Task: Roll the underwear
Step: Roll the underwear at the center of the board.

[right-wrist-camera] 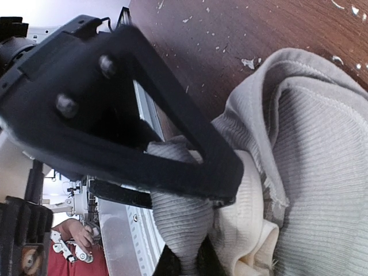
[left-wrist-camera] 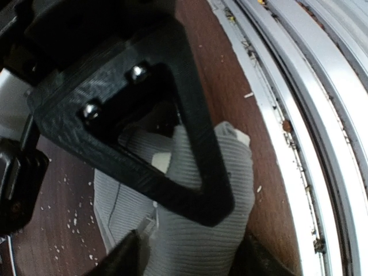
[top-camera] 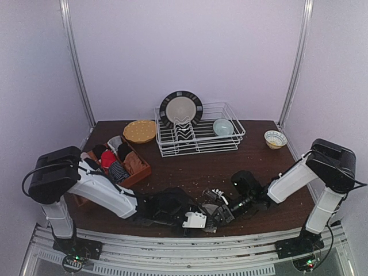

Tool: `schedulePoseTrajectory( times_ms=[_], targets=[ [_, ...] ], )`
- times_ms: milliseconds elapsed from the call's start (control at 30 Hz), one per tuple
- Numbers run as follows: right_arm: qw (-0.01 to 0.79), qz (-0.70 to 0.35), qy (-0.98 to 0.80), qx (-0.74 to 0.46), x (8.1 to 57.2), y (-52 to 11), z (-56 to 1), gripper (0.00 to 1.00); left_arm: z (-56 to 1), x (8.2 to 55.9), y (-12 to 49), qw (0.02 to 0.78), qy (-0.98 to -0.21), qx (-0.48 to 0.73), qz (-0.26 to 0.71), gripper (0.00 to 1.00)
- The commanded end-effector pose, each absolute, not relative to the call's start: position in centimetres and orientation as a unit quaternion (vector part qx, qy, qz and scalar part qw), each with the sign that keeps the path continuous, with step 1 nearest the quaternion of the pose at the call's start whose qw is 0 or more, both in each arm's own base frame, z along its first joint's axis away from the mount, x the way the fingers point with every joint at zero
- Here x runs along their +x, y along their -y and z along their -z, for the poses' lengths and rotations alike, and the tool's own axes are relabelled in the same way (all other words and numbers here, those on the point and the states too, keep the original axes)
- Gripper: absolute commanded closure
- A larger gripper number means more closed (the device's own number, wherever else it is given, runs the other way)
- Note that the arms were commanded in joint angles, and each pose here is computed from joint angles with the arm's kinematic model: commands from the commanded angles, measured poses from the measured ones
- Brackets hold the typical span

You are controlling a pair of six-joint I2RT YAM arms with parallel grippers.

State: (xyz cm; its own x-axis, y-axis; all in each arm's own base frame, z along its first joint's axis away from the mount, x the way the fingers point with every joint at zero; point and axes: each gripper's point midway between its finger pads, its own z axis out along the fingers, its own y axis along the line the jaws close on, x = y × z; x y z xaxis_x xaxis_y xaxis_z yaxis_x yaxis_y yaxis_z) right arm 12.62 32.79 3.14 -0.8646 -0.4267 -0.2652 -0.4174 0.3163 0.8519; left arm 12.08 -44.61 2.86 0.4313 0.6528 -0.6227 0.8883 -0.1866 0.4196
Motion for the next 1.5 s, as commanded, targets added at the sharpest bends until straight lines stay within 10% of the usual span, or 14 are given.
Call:
schedulePoseTrajectory(
  times_ms=[0,667,967,1267,1467],
  targets=[
    [0.081,0.429,0.88,0.191,10.5,-28.7,2.5,1.0,-4.6,12.6,44.3,0.405,-0.518,0.739,0.148,0.28],
    [0.079,0.425,0.881,0.19,10.6,-28.6,2.5,1.0,-4.1,10.9,44.5,0.373,-0.503,0.758,0.182,0.6],
    [0.065,0.441,0.873,0.198,10.5,-29.1,1.4,1.0,-3.3,11.7,44.9,0.373,-0.518,0.747,0.186,1.0],
    [-0.092,0.446,0.863,0.22,12.9,-29.8,-4.4,0.54,-2.5,11.0,43.9,0.275,-0.575,0.711,0.296,1.0],
    [-0.249,0.373,0.864,0.228,14.2,-27.2,-7.9,0.53,-1.6,10.4,43.4,0.141,-0.626,0.676,0.362,1.0]
  ],
)
